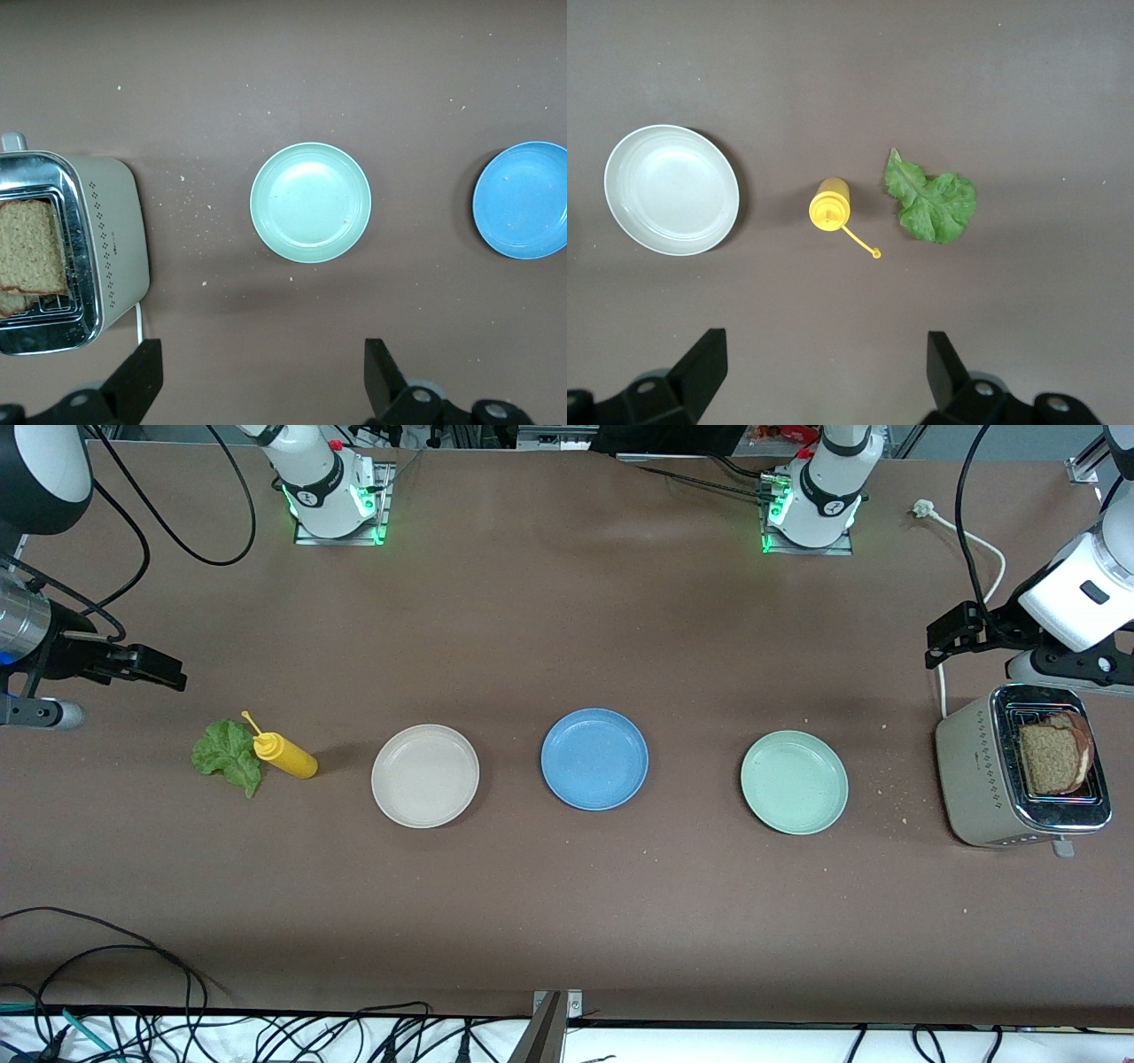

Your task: Make sandwich in blue plate with both arms

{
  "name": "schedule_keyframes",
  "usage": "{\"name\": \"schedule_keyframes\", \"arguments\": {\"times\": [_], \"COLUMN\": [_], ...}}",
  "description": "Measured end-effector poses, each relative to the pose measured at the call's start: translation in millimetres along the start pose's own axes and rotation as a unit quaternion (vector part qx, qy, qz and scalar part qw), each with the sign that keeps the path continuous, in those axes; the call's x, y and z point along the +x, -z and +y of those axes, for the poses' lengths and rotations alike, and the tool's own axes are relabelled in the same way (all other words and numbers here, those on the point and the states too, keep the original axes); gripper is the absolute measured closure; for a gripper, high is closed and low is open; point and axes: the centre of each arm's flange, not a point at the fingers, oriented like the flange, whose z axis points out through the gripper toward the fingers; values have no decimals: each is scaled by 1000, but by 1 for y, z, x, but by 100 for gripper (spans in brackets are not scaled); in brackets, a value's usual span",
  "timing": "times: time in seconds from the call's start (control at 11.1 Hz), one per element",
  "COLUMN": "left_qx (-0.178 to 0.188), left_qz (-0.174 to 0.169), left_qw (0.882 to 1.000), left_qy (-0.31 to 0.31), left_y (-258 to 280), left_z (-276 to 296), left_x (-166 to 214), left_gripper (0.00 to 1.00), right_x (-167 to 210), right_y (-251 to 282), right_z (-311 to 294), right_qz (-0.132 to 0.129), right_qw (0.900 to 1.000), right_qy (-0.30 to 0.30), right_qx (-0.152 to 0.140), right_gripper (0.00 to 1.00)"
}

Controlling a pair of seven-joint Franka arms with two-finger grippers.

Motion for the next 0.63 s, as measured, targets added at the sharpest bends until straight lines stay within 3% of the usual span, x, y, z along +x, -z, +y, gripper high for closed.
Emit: {"name": "schedule_keyframes", "arguments": {"times": [0.63], "left_qx": [0], "left_qz": [-2], "left_qw": [1000], "left_qy": [0], "left_y": [-2], "left_z": [-1], "left_x": [1], "left_gripper": [0], "right_x": [-6], "right_y": [-1], "right_z": [1], "right_qz": [-6], "right_qw": [1000], "right_qy": [-2], "right_qx": [0], "right_gripper": [0]}}
